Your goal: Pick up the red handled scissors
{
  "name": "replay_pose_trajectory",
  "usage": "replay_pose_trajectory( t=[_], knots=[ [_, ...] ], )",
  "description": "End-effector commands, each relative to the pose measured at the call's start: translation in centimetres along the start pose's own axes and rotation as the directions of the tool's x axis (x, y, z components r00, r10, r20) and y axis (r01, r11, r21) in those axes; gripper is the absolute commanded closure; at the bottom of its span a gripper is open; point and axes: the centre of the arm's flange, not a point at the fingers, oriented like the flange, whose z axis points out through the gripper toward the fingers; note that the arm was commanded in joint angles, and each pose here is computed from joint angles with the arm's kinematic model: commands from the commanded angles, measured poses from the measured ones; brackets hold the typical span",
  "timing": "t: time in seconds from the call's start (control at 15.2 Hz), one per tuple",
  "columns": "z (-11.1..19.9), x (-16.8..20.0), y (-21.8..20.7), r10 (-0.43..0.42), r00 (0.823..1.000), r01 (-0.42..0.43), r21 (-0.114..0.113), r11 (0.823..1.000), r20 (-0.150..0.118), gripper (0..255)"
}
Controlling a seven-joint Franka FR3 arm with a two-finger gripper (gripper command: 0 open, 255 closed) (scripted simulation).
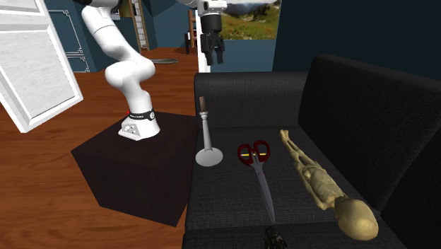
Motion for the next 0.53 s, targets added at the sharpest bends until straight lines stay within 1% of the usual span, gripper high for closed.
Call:
replay_pose_trajectory(
  t=[0.0, 0.2, 0.46],
  knots=[
    [2.1, 1.8, -0.3, 0.062, 0.998, -0.062, -0.005, 0.998, 0.012, 0],
    [5.3, 4.4, -0.3, 0.149, 0.988, -0.149, -0.014, 0.989, 0.031, 0],
    [9.7, 7.7, 0.0, 0.265, 0.963, -0.263, -0.029, 0.964, 0.054, 0]
  ],
)
